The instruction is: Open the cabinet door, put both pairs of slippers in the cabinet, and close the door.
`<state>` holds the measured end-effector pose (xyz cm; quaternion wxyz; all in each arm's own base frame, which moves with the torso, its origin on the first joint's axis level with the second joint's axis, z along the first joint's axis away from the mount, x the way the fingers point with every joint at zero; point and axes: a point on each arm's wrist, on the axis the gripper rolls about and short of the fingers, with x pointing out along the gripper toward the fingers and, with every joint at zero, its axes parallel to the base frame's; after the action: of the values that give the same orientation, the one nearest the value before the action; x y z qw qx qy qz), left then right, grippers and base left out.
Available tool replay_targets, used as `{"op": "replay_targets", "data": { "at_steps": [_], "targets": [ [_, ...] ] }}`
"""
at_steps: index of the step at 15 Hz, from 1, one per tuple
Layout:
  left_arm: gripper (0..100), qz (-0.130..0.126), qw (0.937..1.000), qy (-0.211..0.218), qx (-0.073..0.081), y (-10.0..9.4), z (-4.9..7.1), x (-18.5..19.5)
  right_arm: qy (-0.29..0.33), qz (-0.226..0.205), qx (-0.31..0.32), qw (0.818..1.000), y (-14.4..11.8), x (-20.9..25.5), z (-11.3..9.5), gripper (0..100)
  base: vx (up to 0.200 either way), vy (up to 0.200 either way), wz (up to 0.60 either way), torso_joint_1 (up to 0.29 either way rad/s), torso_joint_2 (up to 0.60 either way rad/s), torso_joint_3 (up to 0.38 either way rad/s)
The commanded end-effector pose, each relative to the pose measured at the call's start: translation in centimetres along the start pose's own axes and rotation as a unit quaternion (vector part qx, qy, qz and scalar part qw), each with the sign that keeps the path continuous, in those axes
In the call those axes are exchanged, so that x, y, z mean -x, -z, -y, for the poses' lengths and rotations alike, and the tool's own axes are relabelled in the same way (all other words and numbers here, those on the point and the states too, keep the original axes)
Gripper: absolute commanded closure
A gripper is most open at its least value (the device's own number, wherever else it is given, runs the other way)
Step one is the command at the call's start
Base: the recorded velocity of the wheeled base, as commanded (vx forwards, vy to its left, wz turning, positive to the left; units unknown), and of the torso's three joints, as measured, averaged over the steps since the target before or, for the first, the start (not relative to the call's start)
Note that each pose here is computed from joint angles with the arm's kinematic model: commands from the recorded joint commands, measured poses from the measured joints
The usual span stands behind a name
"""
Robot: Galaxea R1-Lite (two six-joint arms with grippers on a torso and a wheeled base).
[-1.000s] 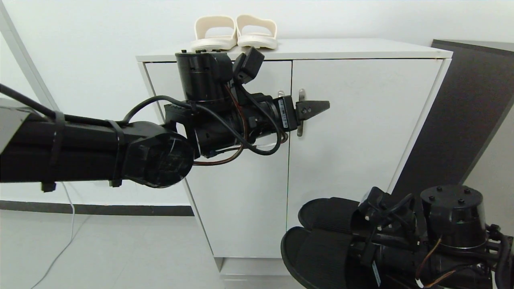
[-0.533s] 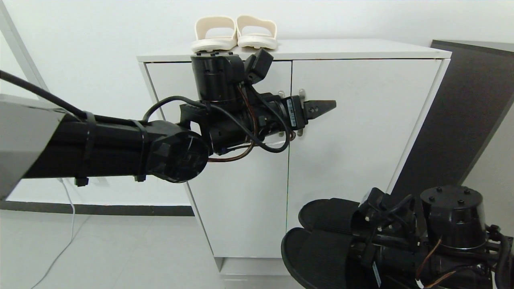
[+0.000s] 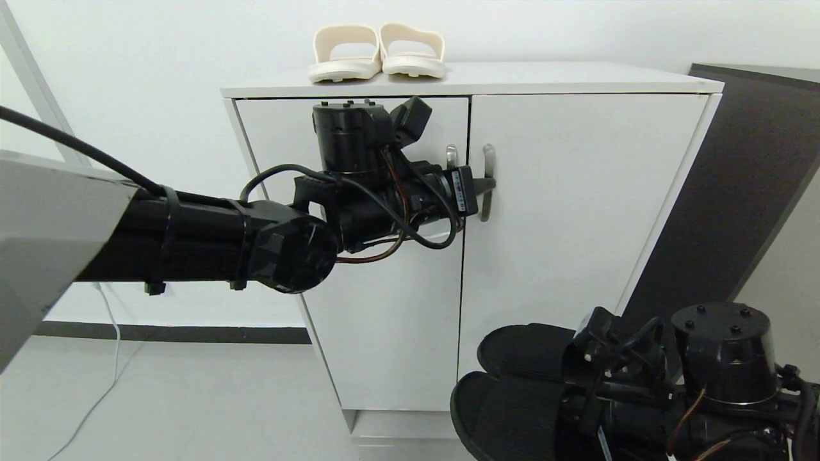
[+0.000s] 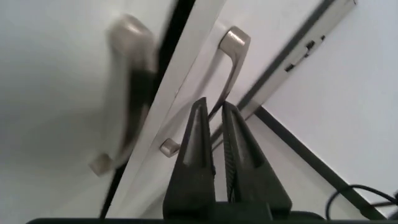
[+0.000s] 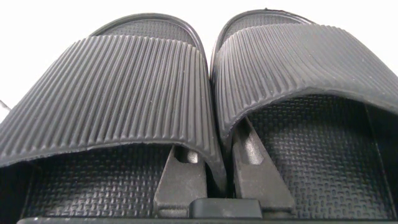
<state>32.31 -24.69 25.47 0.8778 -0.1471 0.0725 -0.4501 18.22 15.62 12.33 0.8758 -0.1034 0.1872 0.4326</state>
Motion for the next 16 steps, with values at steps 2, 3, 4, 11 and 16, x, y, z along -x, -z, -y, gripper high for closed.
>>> {"op": "replay_targets", "data": {
  "at_steps": [2, 3, 4, 11, 16],
  "targets": [
    [100, 0.005, 0.9996, 0.028, -0.004, -0.6, 2.7, 1.6, -0.029, 0.000, 0.000, 1.000, 0.4, 0.5, -0.4, 100, 0.000, 0.000, 0.00, 0.000, 0.00, 0.000],
    [100, 0.003, 0.9993, 0.036, -0.005, -0.4, 3.5, 2.0, -0.050, 0.002, 0.001, 0.999, 0.6, 1.0, -0.6, 100, 0.000, 0.000, 0.00, 0.000, 0.00, 0.000],
    [100, 0.001, 0.9993, 0.038, -0.004, -0.4, 3.9, 2.4, -0.068, 0.006, 0.002, 0.998, 0.6, 1.5, -0.8, 100, 0.000, 0.000, 0.00, 0.000, 0.00, 0.000],
    [100, -0.008, 0.9989, 0.043, -0.017, 0.5, 5.2, 6.4, -0.094, 0.010, 0.010, 0.996, 0.9, 2.3, -1.7, 100, 0.000, 0.000, 0.00, 0.000, 0.00, 0.000],
    [100, 0.002, 0.9998, 0.017, -0.014, 0.6, 3.1, 7.5, -0.099, 0.012, 0.020, 0.995, 0.8, 2.3, -2.0, 100, 0.000, 0.000, 0.00, 0.000, 0.00, 0.000]
  ]
}}
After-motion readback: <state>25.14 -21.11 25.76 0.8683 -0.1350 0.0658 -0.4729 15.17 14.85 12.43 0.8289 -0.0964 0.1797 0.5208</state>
